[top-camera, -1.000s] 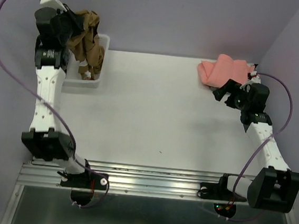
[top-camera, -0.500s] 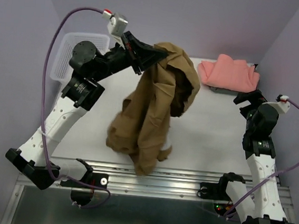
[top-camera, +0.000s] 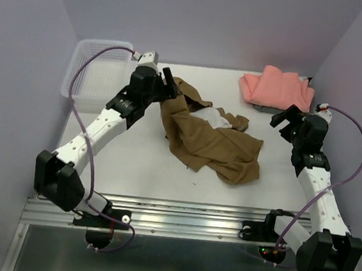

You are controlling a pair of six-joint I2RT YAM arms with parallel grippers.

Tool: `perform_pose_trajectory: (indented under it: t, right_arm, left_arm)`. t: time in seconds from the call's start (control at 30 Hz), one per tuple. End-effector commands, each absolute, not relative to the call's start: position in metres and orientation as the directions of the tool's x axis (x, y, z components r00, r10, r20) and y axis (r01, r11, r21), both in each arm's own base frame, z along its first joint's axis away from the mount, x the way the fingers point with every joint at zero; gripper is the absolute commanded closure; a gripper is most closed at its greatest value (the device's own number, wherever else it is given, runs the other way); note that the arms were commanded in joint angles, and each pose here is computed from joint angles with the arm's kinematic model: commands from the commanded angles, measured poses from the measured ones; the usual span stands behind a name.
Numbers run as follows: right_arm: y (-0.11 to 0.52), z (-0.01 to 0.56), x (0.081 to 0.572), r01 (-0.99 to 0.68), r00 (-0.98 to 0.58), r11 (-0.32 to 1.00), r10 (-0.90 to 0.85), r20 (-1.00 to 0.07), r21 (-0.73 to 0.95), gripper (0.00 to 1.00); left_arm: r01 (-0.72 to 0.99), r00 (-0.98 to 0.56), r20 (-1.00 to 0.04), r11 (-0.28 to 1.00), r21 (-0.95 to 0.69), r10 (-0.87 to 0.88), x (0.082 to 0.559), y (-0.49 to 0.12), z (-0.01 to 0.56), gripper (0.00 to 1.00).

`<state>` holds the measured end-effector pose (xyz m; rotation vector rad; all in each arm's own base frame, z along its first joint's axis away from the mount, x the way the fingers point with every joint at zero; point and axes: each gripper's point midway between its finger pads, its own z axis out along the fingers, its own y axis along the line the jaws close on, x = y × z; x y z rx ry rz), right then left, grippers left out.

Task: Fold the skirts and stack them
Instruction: Move the skirt to the center of the board

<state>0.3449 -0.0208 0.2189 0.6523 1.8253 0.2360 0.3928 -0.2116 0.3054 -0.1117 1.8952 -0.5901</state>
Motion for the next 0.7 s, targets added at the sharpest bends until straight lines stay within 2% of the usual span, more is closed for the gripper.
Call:
perform_pose_trajectory:
  t: [0.0, 0.07, 0.17, 0.3, 0.43, 0.53, 0.67]
  right_arm:
    - [0.014, 0.230, 0.357, 0.138, -0.311, 0.868, 0.495, -0.812, 0.476, 0.00]
    - [0.031, 0.216, 0.360, 0.117, -0.379, 0.888, 0.453, -0.807, 0.444, 0.00]
    - [0.041, 0.204, 0.363, 0.112, -0.426, 0.913, 0.400, -0.811, 0.391, 0.00]
    - [0.076, 0.195, 0.356, 0.024, -0.490, 0.953, 0.275, -0.827, 0.302, 0.00]
    - [0.151, 0.164, 0.325, -0.166, -0.598, 0.961, 0.080, -0.798, 0.221, 0.00]
    - [0.193, 0.139, 0.301, -0.246, -0.621, 0.958, -0.040, -0.783, 0.146, 0.00]
    - [0.231, 0.106, 0.289, -0.263, -0.656, 0.957, -0.084, -0.750, 0.123, 0.00]
  left_arm:
    - [-0.111, -0.566, -0.766, 0.948, -0.297, -0.306, 0.394, -0.165, 0.194, 0.13]
    - [-0.154, -0.575, -0.759, 0.951, -0.268, -0.307, 0.389, -0.156, 0.181, 0.02]
    - [-0.165, -0.580, -0.756, 0.953, -0.254, -0.302, 0.384, -0.152, 0.174, 0.01]
    - [-0.193, -0.623, -0.722, 0.953, -0.233, -0.302, 0.371, -0.146, 0.157, 0.01]
    - [-0.208, -0.642, -0.698, 0.948, -0.240, -0.318, 0.355, -0.141, 0.137, 0.01]
    - [-0.229, -0.660, -0.673, 0.943, -0.240, -0.332, 0.347, -0.139, 0.124, 0.01]
    - [-0.268, -0.638, -0.684, 0.935, -0.234, -0.354, 0.342, -0.130, 0.122, 0.01]
